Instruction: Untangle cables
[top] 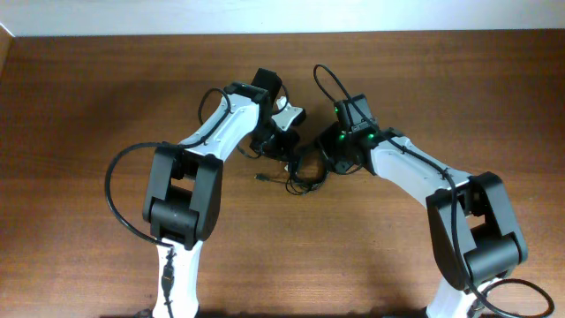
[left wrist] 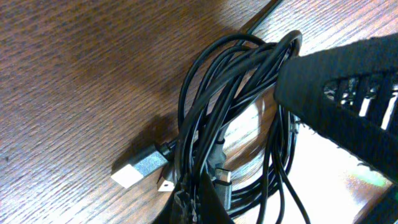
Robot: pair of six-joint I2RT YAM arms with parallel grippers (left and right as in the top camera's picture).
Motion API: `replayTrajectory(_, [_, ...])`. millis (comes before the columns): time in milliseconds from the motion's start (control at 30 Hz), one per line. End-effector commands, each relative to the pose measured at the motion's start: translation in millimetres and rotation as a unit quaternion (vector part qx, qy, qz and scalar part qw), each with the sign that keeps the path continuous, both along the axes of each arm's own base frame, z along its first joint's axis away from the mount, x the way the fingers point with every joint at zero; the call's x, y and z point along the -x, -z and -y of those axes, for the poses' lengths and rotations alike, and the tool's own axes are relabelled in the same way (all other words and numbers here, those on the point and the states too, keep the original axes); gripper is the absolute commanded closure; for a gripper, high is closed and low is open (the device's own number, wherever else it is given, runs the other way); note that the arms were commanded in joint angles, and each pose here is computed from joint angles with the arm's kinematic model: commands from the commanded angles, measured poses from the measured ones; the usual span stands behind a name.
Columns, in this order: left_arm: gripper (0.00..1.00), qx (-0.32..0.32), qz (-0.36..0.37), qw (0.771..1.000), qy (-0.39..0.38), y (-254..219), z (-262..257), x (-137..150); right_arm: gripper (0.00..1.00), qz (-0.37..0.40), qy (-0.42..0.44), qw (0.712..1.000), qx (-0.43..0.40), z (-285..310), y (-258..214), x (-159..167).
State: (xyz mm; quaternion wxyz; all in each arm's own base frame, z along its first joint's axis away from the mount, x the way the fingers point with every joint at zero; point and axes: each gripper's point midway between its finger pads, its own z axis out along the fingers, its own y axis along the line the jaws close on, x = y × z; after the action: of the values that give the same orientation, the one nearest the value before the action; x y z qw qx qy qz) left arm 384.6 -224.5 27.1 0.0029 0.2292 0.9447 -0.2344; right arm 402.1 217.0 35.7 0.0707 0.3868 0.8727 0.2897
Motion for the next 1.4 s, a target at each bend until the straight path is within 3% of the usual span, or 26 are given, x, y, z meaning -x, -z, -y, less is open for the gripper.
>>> replayTrajectory(0, [1.00, 0.001, 0.018, 1.000, -0.006, -16, -2, -3, 0.63, 0.003, 0.026, 0.999, 0.020, -3, 8, -2])
replayTrajectory(133, [1.00, 0.001, 0.018, 1.000, -0.006, -16, -2, -3, 0.71, 0.011, 0.027, 0.999, 0.035, -5, 9, -2])
replayTrajectory(800, [1.00, 0.030, 0.007, 1.000, -0.003, -21, 7, 1, 0.67, 0.042, 0.041, 0.994, 0.088, -3, 11, -4])
replayTrajectory(1200, [1.00, 0.029, 0.007, 1.000, -0.003, -21, 7, 1, 0.96, 0.022, 0.014, 0.997, 0.068, -12, 13, 6])
replayTrajectory(1367, [1.00, 0.019, 0.011, 1.000, -0.004, -19, 3, 0, 0.96, 0.008, -0.057, 0.998, 0.004, -27, 5, 14])
